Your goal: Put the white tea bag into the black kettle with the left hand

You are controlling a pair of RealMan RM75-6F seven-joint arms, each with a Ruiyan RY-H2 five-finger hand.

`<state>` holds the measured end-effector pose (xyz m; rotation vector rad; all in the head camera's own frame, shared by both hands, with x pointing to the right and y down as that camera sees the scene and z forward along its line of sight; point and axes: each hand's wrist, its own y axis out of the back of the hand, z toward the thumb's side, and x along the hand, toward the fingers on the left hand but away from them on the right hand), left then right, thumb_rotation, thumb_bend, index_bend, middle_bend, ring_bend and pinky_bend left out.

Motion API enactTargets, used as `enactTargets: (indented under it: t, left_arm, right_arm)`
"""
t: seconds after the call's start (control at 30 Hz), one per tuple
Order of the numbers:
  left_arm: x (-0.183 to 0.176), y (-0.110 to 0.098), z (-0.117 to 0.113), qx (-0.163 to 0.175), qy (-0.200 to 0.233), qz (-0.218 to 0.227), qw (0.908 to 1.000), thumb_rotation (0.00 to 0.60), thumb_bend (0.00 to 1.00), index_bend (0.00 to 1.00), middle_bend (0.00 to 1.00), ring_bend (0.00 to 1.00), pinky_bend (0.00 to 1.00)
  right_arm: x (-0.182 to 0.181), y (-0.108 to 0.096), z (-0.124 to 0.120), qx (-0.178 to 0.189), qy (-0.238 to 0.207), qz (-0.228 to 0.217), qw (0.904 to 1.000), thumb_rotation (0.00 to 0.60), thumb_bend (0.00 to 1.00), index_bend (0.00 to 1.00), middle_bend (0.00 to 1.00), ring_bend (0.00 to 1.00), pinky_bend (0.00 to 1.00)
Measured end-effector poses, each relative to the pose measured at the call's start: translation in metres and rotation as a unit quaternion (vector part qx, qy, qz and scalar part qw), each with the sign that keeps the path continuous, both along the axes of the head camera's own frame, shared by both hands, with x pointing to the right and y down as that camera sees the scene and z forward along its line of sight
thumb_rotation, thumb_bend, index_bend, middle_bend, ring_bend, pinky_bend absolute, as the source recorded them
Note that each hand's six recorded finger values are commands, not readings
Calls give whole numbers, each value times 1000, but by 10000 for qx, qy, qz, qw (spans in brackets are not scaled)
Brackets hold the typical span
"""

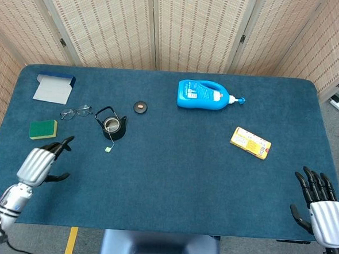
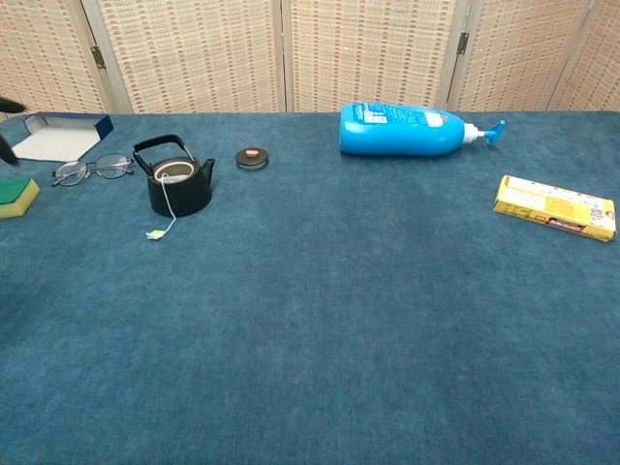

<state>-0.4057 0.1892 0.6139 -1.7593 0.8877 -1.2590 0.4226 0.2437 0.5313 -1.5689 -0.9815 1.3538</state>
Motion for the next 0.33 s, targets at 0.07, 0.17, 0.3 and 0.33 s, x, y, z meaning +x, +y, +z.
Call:
enactTargets:
  t: [0.07,0.17,0.3,0.33]
  left_arm:
    - [-20,20,-15,275,-423,-296,9983,600,194,0,57,9,139]
    - [-36,38,-28,440,-696,-588,9949,600,194,0,40,0,124]
    - [-51,59,-34,277,-617,-1043,9922,600,194,0,38,0,123]
    - [-53,62,-34,232,-585,-1132,9916,600,194,0,38,0,123]
  right_arm:
    - [-1,-2,4,-76,18,11,10000,600,397,0,0,0,0]
    - [-7,-4,11,-241,-37,-109,9996,600,397,0,0,0,0]
    - [-13,-4,14,-372,-89,-271,9989,600,397,0,0,0,0]
    - [-13,-3,14,-388,-97,-290,9988,600,397,0,0,0,0]
